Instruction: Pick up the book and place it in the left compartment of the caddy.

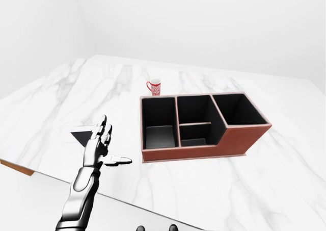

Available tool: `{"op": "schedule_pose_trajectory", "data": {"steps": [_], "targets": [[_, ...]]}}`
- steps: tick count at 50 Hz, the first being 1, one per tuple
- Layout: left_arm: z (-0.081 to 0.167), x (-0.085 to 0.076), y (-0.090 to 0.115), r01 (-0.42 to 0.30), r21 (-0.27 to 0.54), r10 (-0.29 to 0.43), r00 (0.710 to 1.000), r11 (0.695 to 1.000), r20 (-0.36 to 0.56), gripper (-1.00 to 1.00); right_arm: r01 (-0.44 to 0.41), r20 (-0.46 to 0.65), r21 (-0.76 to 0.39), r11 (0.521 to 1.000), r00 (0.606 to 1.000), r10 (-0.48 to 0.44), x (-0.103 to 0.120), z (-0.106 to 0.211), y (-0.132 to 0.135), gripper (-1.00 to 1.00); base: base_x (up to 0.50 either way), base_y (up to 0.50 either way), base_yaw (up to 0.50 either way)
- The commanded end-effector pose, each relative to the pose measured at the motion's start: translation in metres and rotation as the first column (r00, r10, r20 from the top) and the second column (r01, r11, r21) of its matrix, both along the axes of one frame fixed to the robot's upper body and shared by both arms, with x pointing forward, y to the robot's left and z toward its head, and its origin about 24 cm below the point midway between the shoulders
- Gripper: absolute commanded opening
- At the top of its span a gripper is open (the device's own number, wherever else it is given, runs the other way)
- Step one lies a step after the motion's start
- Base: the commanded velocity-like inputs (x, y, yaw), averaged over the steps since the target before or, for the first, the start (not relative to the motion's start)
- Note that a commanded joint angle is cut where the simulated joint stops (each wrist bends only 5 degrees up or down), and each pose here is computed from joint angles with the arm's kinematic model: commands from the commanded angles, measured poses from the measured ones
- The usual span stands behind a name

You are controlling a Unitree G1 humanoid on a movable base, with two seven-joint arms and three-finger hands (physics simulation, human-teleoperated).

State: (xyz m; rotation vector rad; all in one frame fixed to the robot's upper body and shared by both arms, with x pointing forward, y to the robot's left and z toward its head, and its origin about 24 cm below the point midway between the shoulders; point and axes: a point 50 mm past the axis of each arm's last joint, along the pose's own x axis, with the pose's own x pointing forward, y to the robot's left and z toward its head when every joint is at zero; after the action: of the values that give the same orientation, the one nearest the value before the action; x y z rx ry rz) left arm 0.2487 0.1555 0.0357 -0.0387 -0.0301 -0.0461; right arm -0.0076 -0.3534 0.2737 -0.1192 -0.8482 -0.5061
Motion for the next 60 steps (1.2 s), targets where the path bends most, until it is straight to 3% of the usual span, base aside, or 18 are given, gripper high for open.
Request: {"op": "schedule_pose_trajectory", "data": {"steps": [1,23,32,40,45,49,53,55,57,59,60], "targets": [[0.007,-0.004,-0.001,-0.002,-0.002,0.002,1.0,1.0,0.029,1.0,0.001,-0.009,-0.014,1.0,1.0,-0.002,0.001,0.0,0.001,1.0,0.22,0.07,0.0],[0.008,-0.003,0.0,-0.003,-0.005,0.003,0.999,1.0,0.037,1.0,0.002,-0.005,-0.011,1.0,1.0,-0.002,0.0,-0.001,0.001,1.0,0.2,0.06,0.0],[0.007,-0.007,-0.003,0.001,0.032,-0.002,0.999,0.999,0.032,1.0,0.003,-0.006,-0.013,1.0,1.0,-0.003,0.0,-0.002,0.001,1.0,0.0,0.0,0.0],[0.01,-0.007,0.001,-0.022,0.033,0.02,0.999,0.999,0.043,1.0,0.009,-0.009,-0.016,1.0,1.0,-0.009,0.0,-0.002,0.001,1.0,0.0,0.0,0.0],[0.015,-0.005,0.005,-0.068,0.075,0.063,0.996,0.995,0.064,1.0,0.02,-0.013,-0.029,0.999,1.0,-0.02,0.0,-0.005,0.002,1.0,0.0,0.0,0.0],[0.029,-0.005,0.008,-0.106,0.142,0.088,0.988,0.984,0.126,1.0,0.015,-0.009,-0.025,1.0,1.0,-0.015,0.001,-0.002,0.002,1.0,0.0,0.0,0.0],[0.042,-0.007,0.01,-0.175,0.246,0.128,0.972,0.953,0.196,1.0,0.017,-0.008,-0.027,1.0,1.0,-0.017,0.001,-0.003,0.002,1.0,0.0,0.0,0.0],[0.042,-0.008,0.01,-0.175,0.247,0.127,0.972,0.953,0.199,1.0,0.017,-0.008,-0.027,0.999,1.0,-0.017,0.001,-0.003,0.002,1.0,0.0,0.0,0.0],[0.052,-0.01,0.01,-0.237,0.33,0.155,0.954,0.914,0.257,1.0,0.018,-0.01,-0.028,0.999,1.0,-0.018,0.001,-0.003,0.002,1.0,0.0,0.0,0.0],[0.054,-0.011,0.009,-0.24,0.335,0.151,0.951,0.911,0.27,1.0,0.01,-0.006,-0.021,1.0,1.0,-0.01,0.0,-0.002,0.002,1.0,0.0,0.0,0.0],[0.057,-0.011,0.01,-0.298,0.387,0.186,0.935,0.873,0.302,1.0,0.011,-0.007,-0.022,1.0,1.0,-0.012,0.001,-0.002,0.002,1.0,0.0,0.0,0.0]]}}
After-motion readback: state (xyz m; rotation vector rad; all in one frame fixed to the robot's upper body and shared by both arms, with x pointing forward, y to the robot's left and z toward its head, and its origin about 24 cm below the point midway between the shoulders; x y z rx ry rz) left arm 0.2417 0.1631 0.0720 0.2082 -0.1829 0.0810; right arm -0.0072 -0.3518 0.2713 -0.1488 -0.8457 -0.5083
